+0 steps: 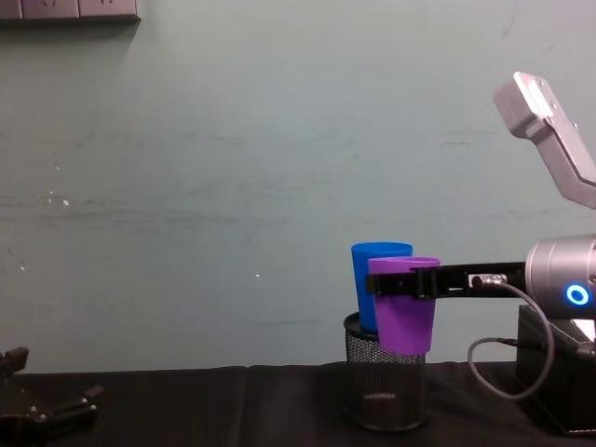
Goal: Pick up one cup with a gripper and tap it against the other cup.
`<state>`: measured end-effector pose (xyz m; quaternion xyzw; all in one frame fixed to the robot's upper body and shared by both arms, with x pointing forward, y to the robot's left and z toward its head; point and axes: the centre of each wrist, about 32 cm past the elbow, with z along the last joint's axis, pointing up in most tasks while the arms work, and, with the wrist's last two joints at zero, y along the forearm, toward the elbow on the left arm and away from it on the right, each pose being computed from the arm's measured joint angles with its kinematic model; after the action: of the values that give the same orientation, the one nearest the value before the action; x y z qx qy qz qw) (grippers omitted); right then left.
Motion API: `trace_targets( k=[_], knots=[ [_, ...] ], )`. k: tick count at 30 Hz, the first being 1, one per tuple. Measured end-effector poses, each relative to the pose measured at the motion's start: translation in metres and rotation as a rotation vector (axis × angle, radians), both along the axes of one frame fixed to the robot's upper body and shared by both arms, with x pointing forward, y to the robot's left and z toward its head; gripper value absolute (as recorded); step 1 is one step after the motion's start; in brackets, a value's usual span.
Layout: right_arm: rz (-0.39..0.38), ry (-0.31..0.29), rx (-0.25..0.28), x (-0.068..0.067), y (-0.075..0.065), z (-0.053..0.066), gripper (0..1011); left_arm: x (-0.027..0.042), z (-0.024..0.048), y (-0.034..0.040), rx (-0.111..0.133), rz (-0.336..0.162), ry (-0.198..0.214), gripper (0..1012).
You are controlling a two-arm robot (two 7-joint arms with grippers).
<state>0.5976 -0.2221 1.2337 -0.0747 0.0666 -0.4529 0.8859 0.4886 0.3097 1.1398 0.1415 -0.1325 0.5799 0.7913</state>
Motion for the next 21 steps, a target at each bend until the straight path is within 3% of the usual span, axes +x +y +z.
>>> trace_targets(
  k=[4, 11, 14, 17, 18, 21],
  knots=[
    [0.005, -0.005, -0.005, -0.008, -0.001, -0.002, 718, 0.0, 0.0, 0.0, 0.0, 0.0, 0.0, 1000],
    [0.018, -0.03, -0.011, -0.035, -0.003, -0.011, 718, 0.0, 0.0, 0.0, 0.0, 0.0, 0.0, 1000],
    [0.024, -0.067, -0.017, -0.053, -0.004, -0.021, 718, 0.0, 0.0, 0.0, 0.0, 0.0, 0.0, 1000],
    [0.027, -0.113, -0.038, -0.074, -0.005, -0.038, 718, 0.0, 0.0, 0.0, 0.0, 0.0, 0.0, 1000],
    [0.027, -0.113, -0.038, -0.074, -0.005, -0.038, 718, 0.0, 0.0, 0.0, 0.0, 0.0, 0.0, 1000],
    [0.025, -0.135, -0.052, -0.088, -0.005, -0.052, 718, 0.0, 0.0, 0.0, 0.0, 0.0, 0.0, 1000]
  ],
)
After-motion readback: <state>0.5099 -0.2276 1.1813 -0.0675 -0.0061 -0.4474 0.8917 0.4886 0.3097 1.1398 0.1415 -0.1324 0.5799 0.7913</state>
